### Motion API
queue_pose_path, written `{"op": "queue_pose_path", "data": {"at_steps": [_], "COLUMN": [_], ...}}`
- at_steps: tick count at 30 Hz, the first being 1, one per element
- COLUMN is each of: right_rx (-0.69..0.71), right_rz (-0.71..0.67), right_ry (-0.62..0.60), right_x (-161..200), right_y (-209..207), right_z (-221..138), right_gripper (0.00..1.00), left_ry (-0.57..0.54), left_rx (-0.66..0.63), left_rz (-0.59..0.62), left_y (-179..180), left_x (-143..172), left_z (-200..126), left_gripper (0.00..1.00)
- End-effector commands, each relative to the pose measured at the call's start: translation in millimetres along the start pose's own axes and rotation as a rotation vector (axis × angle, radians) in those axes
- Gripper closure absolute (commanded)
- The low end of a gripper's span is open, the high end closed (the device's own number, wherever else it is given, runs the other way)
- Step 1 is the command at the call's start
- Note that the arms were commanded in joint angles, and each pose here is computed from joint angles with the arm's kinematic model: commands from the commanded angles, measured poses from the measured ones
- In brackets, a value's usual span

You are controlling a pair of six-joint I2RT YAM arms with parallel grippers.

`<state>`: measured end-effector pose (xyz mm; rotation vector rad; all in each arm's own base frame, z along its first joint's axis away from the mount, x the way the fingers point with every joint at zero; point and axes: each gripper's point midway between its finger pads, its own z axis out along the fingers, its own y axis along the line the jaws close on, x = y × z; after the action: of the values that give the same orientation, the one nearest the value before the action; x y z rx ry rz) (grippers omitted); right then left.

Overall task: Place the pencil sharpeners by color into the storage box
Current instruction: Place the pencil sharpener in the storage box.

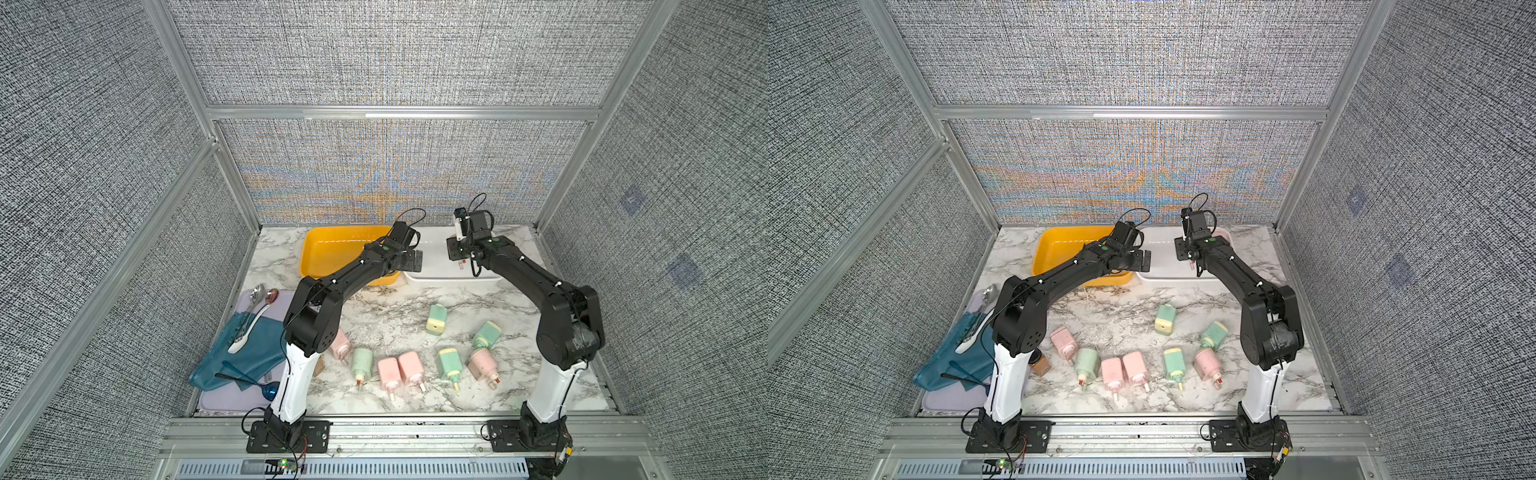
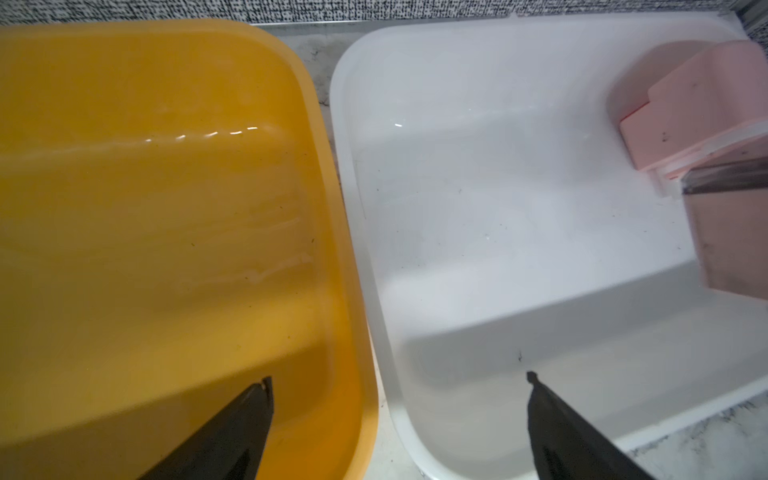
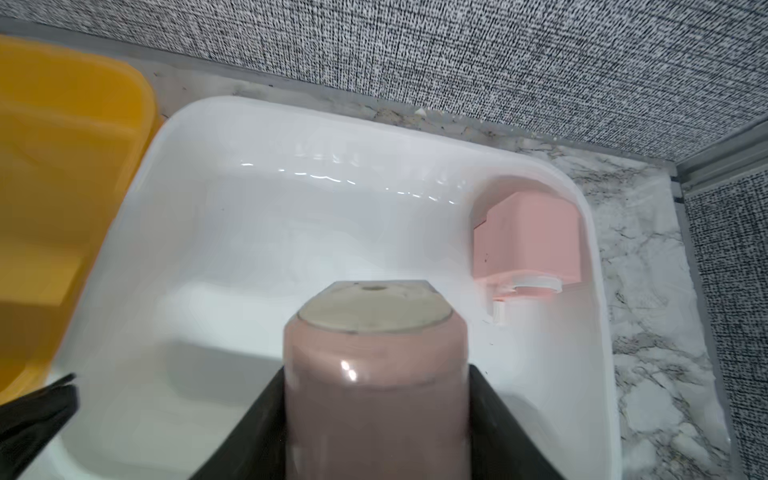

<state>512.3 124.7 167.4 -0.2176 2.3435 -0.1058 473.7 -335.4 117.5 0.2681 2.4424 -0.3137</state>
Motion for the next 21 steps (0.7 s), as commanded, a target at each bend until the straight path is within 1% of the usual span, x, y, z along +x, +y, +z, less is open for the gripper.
{"op": "queue_pose_path", "data": {"at_steps": [1,3,10,13,18,21], "right_rx": [0.083,0.088,0.122,0.117,0.134,0.154], "right_rz": [-0.012,-0.017,0.014,0.011,-0.028,-0.039], "right_ry": [0.045,0.047,0.027,0.05,0.132,0.139], "right_x": [2,-1,-13,-11,0,-4], "right_y": [-12,-11,-10,-6,-5,-7], "right_z": [8,17,49,62,78,84], "right_gripper": [1.0,1.0,1.0,1.0,1.0,1.0], "left_ry": [0.006,0.009,0.018,0.031,0.037,0.024], "left_rx": [-0.137,-0.177,-0.222,-0.237,-0.257,-0.283], "left_rz": [0.01,0.016,0.021,0.025,0.024,0.026], "left_y": [23,29,36,38,41,44], "left_x": [1,0,0,3,4,1], "left_z": [3,4,11,15,22,25], "left_gripper": [0.01,0.01,0.01,0.01,0.01,0.01]}}
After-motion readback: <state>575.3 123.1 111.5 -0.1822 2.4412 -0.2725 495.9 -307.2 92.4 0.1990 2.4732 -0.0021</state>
